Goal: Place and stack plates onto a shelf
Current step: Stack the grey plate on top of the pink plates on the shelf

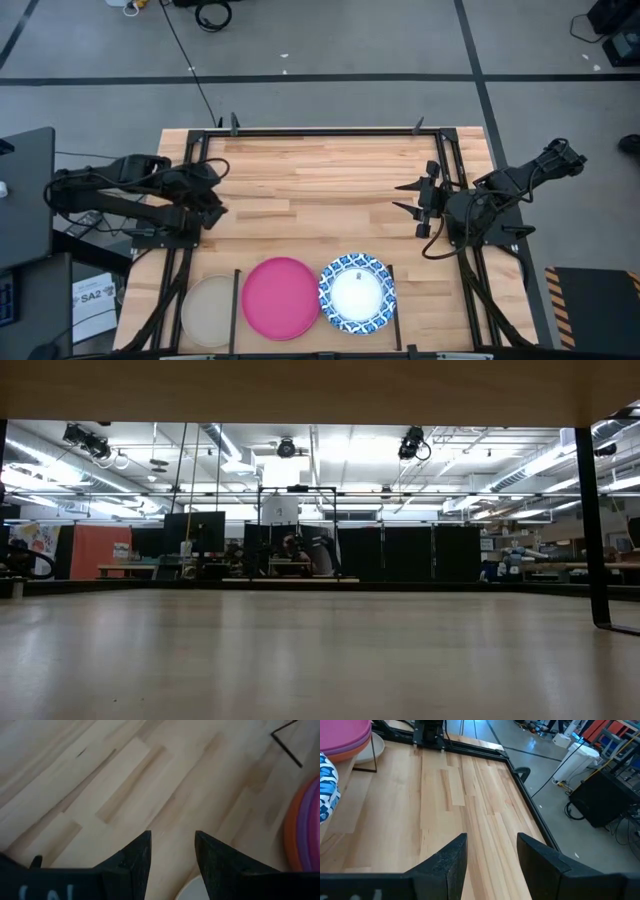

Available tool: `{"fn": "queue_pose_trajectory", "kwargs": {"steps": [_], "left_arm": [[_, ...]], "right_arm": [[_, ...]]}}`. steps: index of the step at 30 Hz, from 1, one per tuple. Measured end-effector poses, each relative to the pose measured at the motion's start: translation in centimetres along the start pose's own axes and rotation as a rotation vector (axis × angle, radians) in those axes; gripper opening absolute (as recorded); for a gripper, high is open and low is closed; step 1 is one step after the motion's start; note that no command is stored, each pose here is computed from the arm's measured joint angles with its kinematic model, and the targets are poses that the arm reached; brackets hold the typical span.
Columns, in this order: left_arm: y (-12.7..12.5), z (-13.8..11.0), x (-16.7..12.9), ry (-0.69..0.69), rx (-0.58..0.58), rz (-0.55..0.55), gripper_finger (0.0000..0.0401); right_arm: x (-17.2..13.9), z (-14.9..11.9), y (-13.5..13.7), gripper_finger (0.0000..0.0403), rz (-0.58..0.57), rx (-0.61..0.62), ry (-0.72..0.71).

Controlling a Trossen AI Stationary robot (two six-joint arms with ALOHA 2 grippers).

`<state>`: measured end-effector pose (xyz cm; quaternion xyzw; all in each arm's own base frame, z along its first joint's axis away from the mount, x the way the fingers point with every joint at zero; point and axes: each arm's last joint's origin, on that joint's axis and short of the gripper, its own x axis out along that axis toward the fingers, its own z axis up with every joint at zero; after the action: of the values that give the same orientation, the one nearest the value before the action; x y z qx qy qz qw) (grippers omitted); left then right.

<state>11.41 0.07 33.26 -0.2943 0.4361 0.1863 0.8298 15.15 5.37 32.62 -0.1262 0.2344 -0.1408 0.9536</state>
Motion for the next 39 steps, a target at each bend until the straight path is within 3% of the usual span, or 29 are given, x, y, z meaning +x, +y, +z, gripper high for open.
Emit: {"fn": "queue_pose_trajectory", "kwargs": {"steps": [8,22,31,39], "left_arm": [[-0.1,-0.7,0.2,0.032,0.031,0.022,0.0157],[-0.1,-5.1,4.8,0.256,0.018,0.076,0.0157],[-1.0,-7.1,5.7,0.298,-0.013,0.044,0.0157],[-2.1,-9.6,7.4,0.325,-0.025,-0.058,0.0157]], "right_arm": [[0.0,0.0,0.0,0.0176,0.0,0.0,0.0],[0.0,0.0,0.0,0.0176,0.0,-0.001,0.001],[0.0,0.0,0.0,0.0176,0.0,-0.001,0.001],[0.0,0.0,0.0,0.0176,0.0,-0.001,0.001]]}}
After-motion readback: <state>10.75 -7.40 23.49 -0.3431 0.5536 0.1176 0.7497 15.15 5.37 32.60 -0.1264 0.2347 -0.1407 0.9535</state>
